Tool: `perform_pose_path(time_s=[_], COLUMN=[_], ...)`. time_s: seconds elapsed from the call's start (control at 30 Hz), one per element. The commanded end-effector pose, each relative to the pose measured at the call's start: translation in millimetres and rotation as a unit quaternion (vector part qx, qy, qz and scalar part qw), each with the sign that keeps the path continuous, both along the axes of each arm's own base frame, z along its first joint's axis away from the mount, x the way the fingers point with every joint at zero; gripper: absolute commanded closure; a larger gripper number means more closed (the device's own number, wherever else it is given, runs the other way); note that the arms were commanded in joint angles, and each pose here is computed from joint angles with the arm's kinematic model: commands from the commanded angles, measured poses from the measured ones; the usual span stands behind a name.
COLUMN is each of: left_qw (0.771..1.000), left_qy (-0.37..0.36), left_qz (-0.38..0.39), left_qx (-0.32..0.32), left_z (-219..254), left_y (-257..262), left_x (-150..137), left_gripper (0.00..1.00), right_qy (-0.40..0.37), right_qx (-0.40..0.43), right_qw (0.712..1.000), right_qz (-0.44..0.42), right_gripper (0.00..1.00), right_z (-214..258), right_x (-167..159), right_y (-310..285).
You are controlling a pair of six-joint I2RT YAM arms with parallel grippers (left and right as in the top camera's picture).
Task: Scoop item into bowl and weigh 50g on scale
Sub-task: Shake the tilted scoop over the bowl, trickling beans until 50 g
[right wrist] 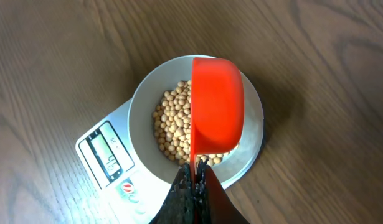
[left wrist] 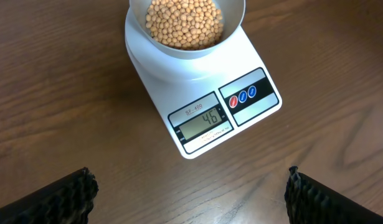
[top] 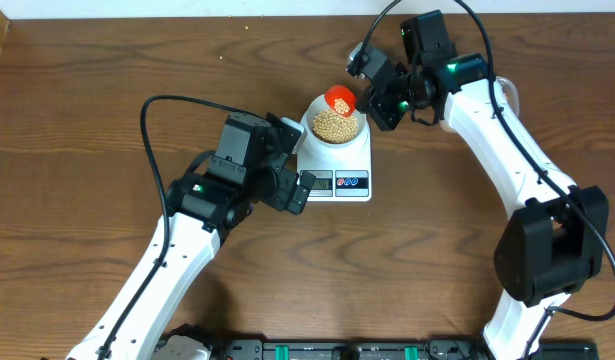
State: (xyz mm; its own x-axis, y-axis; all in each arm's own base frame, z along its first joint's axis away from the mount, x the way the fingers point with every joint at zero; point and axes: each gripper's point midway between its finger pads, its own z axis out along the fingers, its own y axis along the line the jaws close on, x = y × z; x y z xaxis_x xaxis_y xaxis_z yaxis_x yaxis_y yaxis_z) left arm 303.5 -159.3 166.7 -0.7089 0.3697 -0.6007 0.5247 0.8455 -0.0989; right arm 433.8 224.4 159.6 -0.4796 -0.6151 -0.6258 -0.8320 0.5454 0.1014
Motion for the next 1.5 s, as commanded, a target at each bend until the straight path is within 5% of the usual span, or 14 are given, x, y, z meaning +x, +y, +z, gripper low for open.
perform_pose_path(time_s=[0.0, 0.6, 1.47], left_qw=[1.000, 1.000, 1.000], left_qy=[-0.004, -0.004, -0.004], left_qz=[-0.002, -0.002, -0.002], left_qx=[0.004, 0.004, 0.004], left_z=[1.8, 1.8, 1.8], left_y=[0.8, 0.8, 0.8], left_x=[1.7, 1.7, 1.7], left_gripper=[0.02, 0.02, 0.01], right_qy=[-0.033, -0.070, -0.014], right_qx=[0.004, -0.015, 0.030], right_qw=[0.999, 0.995, 0.999], right_qz=[0.030, 0.072, 0.025], right_gripper=[0.99, 0.99, 0.99], right_z=[18.4, 18.6, 21.7], right_x=[-4.5, -2.8, -7.9], right_y=[6.8, 6.1, 9.2])
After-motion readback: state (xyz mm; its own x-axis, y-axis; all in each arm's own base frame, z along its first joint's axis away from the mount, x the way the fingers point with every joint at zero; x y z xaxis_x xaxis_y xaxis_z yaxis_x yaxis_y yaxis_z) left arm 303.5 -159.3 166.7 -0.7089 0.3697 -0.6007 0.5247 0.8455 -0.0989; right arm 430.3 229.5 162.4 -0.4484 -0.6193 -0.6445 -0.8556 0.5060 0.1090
